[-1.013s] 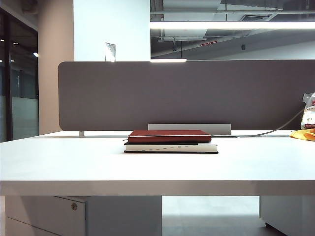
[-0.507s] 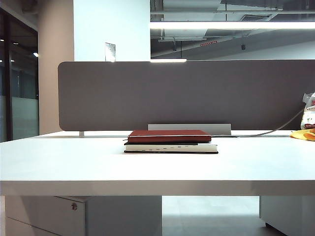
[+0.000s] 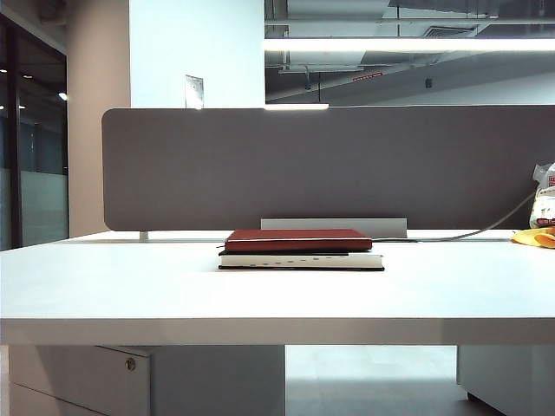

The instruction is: Pick up the red book and place it on top of the black book.

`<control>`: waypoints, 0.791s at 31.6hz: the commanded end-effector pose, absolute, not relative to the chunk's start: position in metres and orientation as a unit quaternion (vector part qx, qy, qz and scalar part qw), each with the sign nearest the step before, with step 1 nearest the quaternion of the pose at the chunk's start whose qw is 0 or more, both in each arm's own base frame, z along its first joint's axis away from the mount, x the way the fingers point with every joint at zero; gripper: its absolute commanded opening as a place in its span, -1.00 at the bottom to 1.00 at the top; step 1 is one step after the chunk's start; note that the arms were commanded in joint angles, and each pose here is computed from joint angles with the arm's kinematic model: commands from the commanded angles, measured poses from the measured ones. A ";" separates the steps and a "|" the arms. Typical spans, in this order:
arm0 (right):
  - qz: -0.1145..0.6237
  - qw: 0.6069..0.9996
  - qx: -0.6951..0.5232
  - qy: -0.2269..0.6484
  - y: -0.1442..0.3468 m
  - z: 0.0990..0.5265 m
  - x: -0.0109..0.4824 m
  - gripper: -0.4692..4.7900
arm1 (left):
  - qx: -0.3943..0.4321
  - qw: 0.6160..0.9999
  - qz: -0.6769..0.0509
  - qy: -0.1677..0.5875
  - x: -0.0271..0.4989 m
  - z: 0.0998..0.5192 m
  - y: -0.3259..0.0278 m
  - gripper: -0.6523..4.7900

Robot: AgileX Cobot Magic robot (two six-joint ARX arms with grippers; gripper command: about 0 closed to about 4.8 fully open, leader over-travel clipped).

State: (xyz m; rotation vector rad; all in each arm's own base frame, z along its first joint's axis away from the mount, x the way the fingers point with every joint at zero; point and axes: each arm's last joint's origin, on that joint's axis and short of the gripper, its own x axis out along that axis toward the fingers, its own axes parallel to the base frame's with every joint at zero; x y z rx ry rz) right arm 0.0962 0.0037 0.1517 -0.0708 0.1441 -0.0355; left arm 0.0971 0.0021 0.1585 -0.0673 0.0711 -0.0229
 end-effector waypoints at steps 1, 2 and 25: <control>-0.017 0.997 -0.036 0.068 0.004 0.152 0.096 -0.82 | -0.032 0.999 -0.012 0.033 0.097 0.159 0.002 -0.71; -0.017 0.997 -0.036 0.068 0.004 0.152 0.096 -0.83 | -0.032 0.999 -0.012 0.033 0.097 0.159 0.002 -0.71; -0.017 0.997 -0.036 0.068 0.004 0.152 0.096 -0.83 | -0.015 0.999 -0.011 0.035 0.097 0.159 0.002 -0.71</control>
